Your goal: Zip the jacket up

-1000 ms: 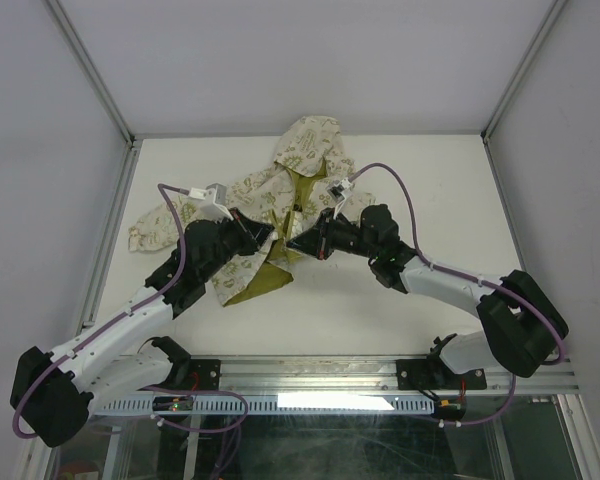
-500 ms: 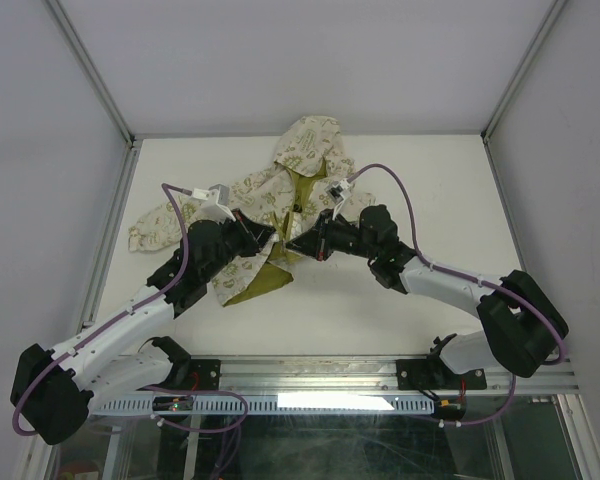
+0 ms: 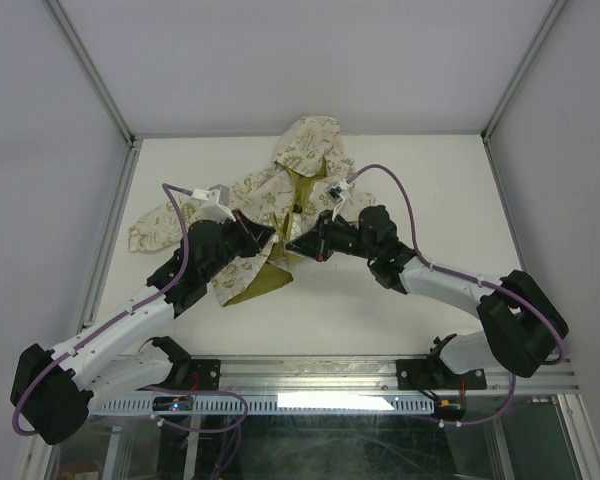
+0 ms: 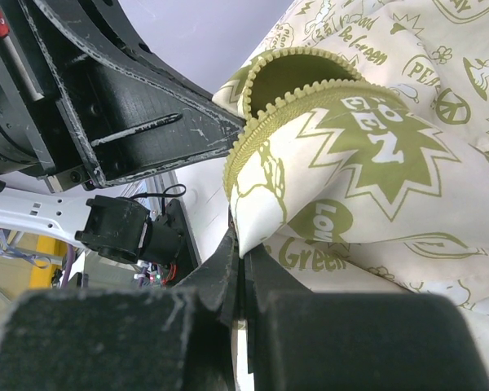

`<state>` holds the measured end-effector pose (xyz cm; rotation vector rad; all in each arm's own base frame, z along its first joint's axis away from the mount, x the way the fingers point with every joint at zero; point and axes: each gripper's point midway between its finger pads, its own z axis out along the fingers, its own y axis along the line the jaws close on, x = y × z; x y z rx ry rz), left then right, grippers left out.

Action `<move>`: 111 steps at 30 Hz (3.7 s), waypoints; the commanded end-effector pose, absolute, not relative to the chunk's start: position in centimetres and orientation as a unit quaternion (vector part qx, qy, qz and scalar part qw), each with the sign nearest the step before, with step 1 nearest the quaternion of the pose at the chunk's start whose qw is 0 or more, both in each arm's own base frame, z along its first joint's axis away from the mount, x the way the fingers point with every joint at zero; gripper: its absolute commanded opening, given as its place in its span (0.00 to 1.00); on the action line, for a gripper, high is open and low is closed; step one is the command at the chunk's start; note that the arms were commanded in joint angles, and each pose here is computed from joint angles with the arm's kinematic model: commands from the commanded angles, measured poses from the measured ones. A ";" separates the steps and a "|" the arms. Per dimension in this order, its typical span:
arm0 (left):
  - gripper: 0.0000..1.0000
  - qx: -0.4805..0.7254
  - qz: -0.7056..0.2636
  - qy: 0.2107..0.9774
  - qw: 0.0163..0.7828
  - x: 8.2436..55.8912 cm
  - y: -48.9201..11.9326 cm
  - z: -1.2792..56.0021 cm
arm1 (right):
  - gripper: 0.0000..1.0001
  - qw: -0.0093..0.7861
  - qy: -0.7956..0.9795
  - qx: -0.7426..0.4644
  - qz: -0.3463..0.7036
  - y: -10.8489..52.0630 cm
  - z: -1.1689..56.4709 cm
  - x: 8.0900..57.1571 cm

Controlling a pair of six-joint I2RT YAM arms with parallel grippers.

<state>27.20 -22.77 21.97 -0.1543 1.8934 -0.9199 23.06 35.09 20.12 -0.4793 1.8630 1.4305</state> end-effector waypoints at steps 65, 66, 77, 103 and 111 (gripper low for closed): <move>0.00 -0.057 -0.385 0.759 0.521 28.0 -23.5 25.3 | 0.00 0.432 0.695 -0.200 0.538 35.6 23.4 24.5; 0.00 -0.058 -0.385 0.760 0.521 28.0 -23.5 25.2 | 0.00 0.432 0.696 -0.200 0.538 35.6 23.3 24.6; 0.00 -0.058 -0.385 0.759 0.522 28.0 -23.5 25.3 | 0.00 0.431 0.699 -0.200 0.535 35.6 23.2 24.7; 0.00 -0.051 -0.381 0.765 0.517 27.4 -23.3 24.5 | 0.00 0.439 0.705 -0.178 0.528 35.9 24.2 25.9; 0.00 -0.063 -0.354 0.758 0.544 28.5 -22.4 25.3 | 0.00 0.403 0.737 -0.178 0.513 35.9 23.4 25.3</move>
